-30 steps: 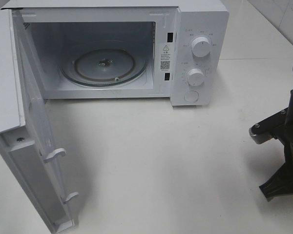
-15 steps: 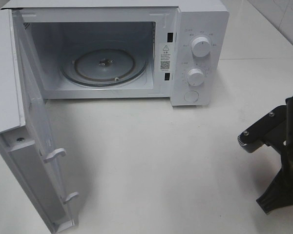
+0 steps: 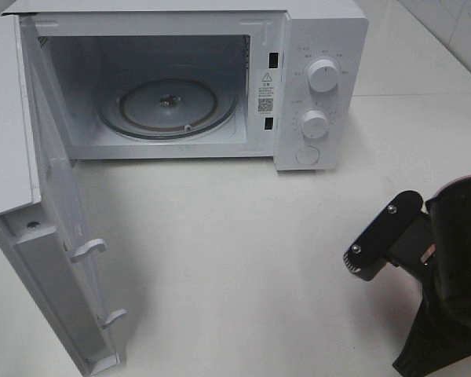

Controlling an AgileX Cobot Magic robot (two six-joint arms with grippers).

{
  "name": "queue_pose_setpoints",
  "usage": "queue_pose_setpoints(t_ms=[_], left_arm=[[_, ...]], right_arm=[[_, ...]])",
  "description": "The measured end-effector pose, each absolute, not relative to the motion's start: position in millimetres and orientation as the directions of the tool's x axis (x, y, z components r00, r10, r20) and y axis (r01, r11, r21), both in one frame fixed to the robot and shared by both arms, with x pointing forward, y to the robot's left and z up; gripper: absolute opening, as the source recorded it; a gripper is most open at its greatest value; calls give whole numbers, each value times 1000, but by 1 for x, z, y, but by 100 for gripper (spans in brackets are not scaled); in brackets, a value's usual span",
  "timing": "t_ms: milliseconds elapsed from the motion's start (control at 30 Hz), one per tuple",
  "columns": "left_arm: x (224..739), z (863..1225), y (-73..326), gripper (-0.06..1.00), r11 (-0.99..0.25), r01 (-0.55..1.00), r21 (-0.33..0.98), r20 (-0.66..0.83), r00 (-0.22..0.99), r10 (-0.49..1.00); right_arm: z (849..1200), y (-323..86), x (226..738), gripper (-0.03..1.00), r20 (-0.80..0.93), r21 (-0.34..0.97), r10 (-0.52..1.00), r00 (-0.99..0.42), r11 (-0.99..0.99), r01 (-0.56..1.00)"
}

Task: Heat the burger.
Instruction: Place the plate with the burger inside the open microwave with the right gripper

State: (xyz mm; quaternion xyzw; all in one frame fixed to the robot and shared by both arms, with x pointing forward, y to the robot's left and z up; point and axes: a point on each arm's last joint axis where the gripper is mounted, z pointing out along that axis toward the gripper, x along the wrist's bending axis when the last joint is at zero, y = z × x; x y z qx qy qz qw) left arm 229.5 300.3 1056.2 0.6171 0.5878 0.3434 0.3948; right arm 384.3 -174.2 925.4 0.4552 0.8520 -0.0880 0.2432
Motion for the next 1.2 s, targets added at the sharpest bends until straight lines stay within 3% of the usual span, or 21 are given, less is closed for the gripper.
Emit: queue_pose_setpoints(t_ms=[467,1200], left_arm=[[230,1056,300,99,3,454,891,-40,73,997],[230,1056,300,99,3,454,891,-40,73,997]], right_arm=[[925,-142,348,5,-496,34,541,-679,794,607],[925,-123,335,5,-487,9,270,-831,953,304]])
